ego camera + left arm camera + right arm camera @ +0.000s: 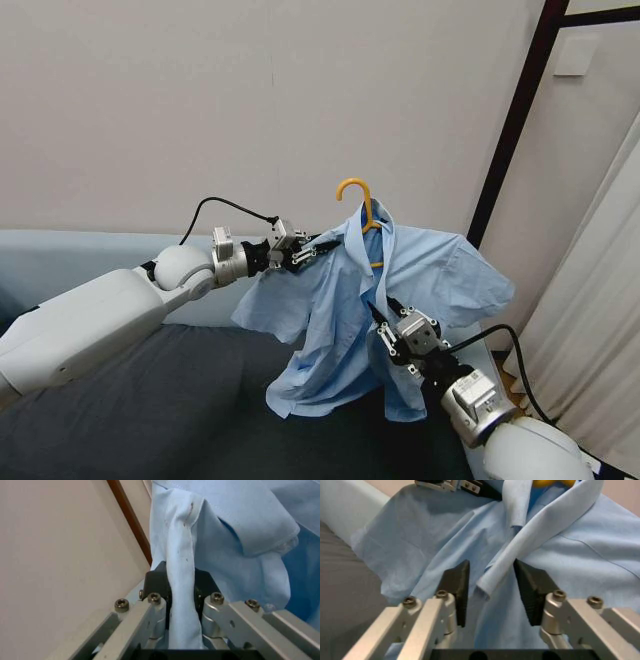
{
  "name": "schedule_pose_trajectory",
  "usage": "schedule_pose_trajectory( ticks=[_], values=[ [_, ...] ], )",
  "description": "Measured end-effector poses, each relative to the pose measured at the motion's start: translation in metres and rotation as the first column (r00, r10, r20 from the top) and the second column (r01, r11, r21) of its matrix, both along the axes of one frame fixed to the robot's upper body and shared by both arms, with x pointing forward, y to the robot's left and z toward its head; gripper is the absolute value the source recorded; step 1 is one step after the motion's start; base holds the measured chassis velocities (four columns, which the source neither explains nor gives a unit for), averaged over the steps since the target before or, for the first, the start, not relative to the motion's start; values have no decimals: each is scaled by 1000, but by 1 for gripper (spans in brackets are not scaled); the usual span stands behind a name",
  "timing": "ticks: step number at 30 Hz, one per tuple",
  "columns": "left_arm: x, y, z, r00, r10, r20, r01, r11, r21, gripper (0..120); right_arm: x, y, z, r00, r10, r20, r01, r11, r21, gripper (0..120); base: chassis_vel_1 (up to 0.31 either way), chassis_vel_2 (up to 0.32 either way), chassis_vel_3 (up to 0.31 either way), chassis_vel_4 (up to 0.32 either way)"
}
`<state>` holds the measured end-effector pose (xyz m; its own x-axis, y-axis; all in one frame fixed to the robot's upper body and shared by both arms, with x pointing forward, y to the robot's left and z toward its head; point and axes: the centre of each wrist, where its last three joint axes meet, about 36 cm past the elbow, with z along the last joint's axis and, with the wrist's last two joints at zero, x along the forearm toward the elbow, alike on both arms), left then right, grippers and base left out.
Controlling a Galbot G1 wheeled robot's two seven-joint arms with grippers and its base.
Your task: Pick up the clothes from the sofa and hang them on the clothes hanger.
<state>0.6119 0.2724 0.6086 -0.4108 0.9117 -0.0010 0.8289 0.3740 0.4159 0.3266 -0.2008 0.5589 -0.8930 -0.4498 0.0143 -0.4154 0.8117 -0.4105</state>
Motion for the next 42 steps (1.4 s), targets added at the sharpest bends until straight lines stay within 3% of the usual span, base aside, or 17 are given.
schedule_pose_trajectory(
  ticks=[3, 10, 13, 16, 18, 24, 31, 38, 42],
  values=[
    [3, 6, -1, 1000, 9, 7, -9, 1000, 1, 7, -11, -2, 3, 1000, -17, 1, 17, 1000, -2, 55, 0, 0, 0, 0],
    [11, 28, -1, 1000, 1, 31, -1, 1000, 9, 7, -13, -20, 19, 992, -120, -32, 121, 992, 28, 76, 0, 0, 0, 0],
    [12, 40, -4, 999, -19, 40, 19, 1000, 0, 7, 0, -49, 48, 999, -54, -10, 54, 998, 37, 91, 0, 0, 0, 0],
    [11, 46, -5, 998, -40, 48, 40, 999, 1, 7, 9, -64, 72, 1000, 13, -9, -13, 1000, 16, 98, 0, 0, 0, 0],
    [7, 50, -5, 996, -72, 60, 72, 997, 11, 7, 22, -74, 96, 993, 94, -69, -94, 996, 9, 100, 0, 0, 0, 0],
    [-5, 45, -8, 988, -136, 68, 134, 990, 39, 7, 51, -95, 140, 976, 164, -141, -174, 982, -67, 100, 0, 0, 0, 0],
    [-13, 43, -13, 979, -185, 86, 177, 979, 97, 7, 71, -105, 147, 954, 140, -265, -164, 984, -69, 100, 0, 0, 0, 0],
    [-10, 18, -19, 960, -263, 100, 252, 962, 105, 7, 69, -113, 144, 907, 112, -406, -162, 983, -91, 100, 0, 0, 0, 0],
    [-7, 8, -20, 952, -288, 103, 278, 955, 104, 7, 64, -112, 145, 900, 104, -422, -173, 977, -128, 95, 0, 0, 0, 0]
  ],
)
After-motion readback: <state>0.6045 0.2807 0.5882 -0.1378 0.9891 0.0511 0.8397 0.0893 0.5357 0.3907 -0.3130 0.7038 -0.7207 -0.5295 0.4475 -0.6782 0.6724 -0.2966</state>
